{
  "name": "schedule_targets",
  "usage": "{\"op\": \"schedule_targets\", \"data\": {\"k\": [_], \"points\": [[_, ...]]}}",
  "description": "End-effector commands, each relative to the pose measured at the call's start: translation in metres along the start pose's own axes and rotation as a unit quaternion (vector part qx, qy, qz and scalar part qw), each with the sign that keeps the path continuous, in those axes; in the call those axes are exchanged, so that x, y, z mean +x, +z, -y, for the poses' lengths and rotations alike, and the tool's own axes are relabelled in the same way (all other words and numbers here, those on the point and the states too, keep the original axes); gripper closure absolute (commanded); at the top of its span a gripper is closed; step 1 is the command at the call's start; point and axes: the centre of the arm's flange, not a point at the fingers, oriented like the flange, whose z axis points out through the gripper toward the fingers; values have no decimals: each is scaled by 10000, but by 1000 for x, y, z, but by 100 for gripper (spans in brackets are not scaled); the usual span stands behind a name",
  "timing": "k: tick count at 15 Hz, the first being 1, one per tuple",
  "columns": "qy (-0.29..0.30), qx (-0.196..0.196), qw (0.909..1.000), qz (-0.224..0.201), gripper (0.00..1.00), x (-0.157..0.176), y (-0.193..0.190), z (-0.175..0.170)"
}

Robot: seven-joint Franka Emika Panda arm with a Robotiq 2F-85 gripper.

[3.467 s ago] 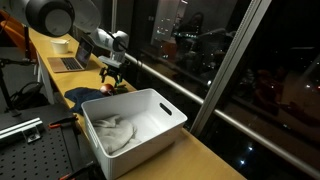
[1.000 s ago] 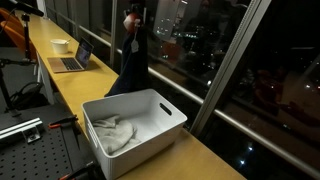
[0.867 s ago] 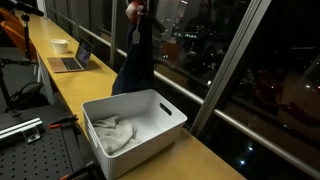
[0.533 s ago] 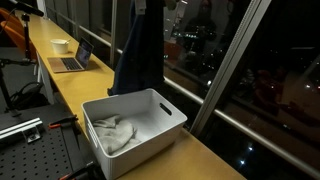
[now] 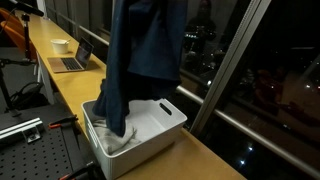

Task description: Remove the blue shirt, the white towel and turnip from the basket, then put them back in the basket

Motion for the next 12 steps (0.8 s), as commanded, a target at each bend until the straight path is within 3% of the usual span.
{"op": "schedule_targets", "data": {"k": [1, 3, 12], "points": [[-7, -90, 10000, 1, 97, 3, -54, -74], [-72, -114, 9999, -1, 97, -1, -67, -97], [-348, -136, 9993, 91, 97, 33, -55, -102]]}}
